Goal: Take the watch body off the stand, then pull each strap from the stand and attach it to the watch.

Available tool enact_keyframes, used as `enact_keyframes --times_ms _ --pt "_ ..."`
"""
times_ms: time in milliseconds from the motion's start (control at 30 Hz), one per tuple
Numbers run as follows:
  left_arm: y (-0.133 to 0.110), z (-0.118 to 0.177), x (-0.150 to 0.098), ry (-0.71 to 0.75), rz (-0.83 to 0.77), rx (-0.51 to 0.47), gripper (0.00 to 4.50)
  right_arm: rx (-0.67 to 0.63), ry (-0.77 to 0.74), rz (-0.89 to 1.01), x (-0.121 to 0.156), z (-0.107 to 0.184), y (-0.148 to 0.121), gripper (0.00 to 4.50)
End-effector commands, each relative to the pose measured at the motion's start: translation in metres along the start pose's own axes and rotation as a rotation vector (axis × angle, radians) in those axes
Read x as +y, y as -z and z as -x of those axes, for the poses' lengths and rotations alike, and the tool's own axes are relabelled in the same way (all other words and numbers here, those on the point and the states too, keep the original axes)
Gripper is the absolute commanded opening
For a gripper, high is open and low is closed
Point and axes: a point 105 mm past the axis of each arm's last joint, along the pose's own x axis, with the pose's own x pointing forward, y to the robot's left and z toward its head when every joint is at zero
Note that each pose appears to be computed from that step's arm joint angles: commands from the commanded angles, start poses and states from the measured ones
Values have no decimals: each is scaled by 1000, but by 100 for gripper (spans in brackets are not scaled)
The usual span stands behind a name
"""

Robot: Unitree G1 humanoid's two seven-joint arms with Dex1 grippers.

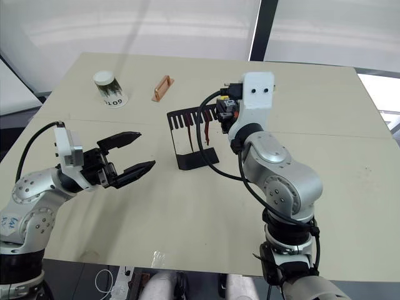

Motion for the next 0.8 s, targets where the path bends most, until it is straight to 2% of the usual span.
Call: enact_keyframes --times_ms 33,533,667,800 --pt "-10 0 -2 5 -51 -22 450 -64 -37 -4 5 5 -13 161" --pt "-6 -5 3 3 -43 -40 450 -203 -123 -36 7 13 -39 161" --pt "-6 -7 3 12 -42 -46 450 -281 -162 -24 9 21 -51 161" --pt "-9 -11 1 57 -42 -58 450 -314 -140 82 -7 35 -54 161"
